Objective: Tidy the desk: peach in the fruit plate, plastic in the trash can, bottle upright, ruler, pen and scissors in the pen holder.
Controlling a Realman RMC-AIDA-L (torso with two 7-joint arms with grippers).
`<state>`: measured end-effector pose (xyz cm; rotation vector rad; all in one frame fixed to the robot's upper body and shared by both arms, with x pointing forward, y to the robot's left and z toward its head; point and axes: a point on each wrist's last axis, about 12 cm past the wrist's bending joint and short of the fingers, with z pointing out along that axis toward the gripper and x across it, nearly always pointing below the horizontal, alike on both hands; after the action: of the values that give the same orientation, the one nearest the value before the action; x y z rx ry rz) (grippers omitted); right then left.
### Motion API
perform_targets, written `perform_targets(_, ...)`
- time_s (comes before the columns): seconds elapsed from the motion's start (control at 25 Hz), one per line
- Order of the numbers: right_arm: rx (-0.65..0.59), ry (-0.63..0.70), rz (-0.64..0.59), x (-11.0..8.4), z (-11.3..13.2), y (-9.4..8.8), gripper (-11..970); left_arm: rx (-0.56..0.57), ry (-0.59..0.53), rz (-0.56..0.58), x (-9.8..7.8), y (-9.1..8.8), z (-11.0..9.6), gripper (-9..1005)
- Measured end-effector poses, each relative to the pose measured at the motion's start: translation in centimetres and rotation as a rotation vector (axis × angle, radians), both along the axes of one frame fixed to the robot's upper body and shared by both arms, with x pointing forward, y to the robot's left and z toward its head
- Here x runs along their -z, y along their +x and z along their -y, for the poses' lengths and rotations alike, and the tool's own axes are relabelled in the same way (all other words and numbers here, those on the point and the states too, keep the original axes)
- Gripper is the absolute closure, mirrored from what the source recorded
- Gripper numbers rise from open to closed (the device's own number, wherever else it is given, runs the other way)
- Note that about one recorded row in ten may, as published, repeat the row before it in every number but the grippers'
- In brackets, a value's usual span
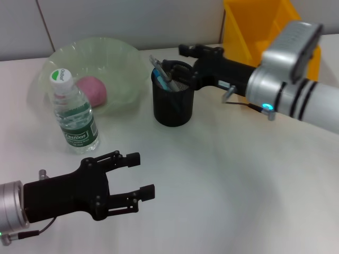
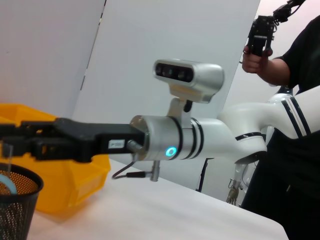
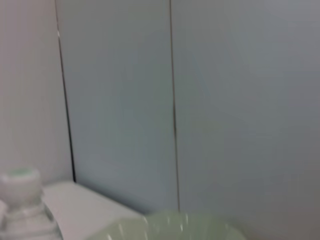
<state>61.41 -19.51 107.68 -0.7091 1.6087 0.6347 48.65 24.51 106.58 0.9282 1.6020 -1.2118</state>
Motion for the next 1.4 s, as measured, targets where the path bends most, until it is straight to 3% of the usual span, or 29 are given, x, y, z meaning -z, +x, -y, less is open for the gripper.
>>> perform_targets(0.24, -0.010, 0.218, 0.045, -1.1, 5.0, -3.4, 391, 0.001, 0.003, -0.012, -0.2, 0.1, -0.3, 169)
perform_targets(0.28, -0.010, 0.218, 0.045, -1.1, 5.0, -3.4, 389, -0.007, 0.016, -0.025, -0.7, 0.7, -1.4, 169)
perform_targets(0.44, -0.212, 0.211, -0.039, -1.7, 5.9, -5.7, 378, -0.019, 0.010, -0.028, -1.9, 1.5, -2.7, 169)
perform_targets(0.56, -0.276, 0.201, -0.086, -1.8, 6.1, -6.3, 371, -0.019, 0.008, -0.033, -2.5, 1.9, -3.3, 169)
perform_targets(0.64, -0.355, 0.133, -0.177, -1.6, 6.4, -6.6, 366, -0.010, 0.027, -0.045, -3.6, 2.8, -4.0, 169)
perform_targets(0.84, -0.442, 0.002, -0.231, -1.5, 6.8, -7.0, 170, 0.019, 0.087, -0.062, -4.1, 3.6, -4.3, 169)
perform_targets(1.4, -0.465, -0.105, -0.281, -2.6, 9.7, -6.9, 139, 0.089, 0.245, -0.013, -5.1, 5.0, -3.8, 169)
